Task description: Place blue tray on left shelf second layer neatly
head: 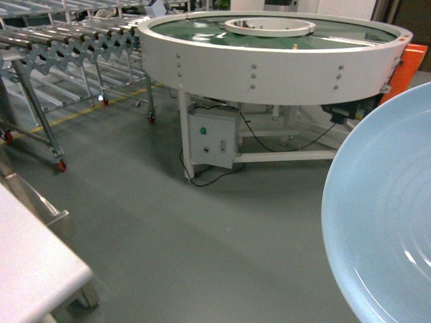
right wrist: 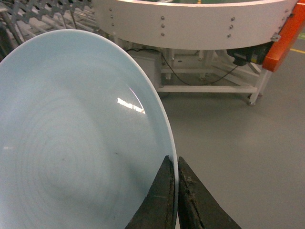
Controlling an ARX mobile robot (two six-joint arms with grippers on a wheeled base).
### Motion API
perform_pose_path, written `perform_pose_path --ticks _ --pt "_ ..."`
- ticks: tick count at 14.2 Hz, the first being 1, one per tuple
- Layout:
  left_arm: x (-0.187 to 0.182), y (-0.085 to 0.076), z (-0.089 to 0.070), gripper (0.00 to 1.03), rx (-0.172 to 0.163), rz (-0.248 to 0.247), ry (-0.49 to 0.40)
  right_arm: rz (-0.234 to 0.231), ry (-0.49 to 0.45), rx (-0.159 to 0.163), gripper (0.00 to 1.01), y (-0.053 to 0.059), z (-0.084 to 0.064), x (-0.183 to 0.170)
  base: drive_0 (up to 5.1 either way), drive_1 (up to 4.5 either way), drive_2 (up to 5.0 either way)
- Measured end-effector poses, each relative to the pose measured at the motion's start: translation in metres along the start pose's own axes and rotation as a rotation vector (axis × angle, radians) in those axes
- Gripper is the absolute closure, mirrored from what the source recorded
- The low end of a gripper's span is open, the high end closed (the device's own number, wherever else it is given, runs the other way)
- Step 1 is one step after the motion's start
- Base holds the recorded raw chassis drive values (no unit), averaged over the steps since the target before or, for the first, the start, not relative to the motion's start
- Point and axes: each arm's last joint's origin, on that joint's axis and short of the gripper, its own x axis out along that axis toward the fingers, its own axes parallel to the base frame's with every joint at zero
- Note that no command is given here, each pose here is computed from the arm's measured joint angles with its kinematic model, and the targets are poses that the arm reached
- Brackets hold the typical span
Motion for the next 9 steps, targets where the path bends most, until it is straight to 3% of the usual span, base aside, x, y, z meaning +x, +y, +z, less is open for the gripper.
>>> perform_pose_path --ticks 9 --pt "0.0000 0.0000 0.0000 0.05 0.000 0.000 0.000 0.000 0.004 0.000 0.99 0.0000 -0.0004 0.0001 2.5 -2.03 -5.1"
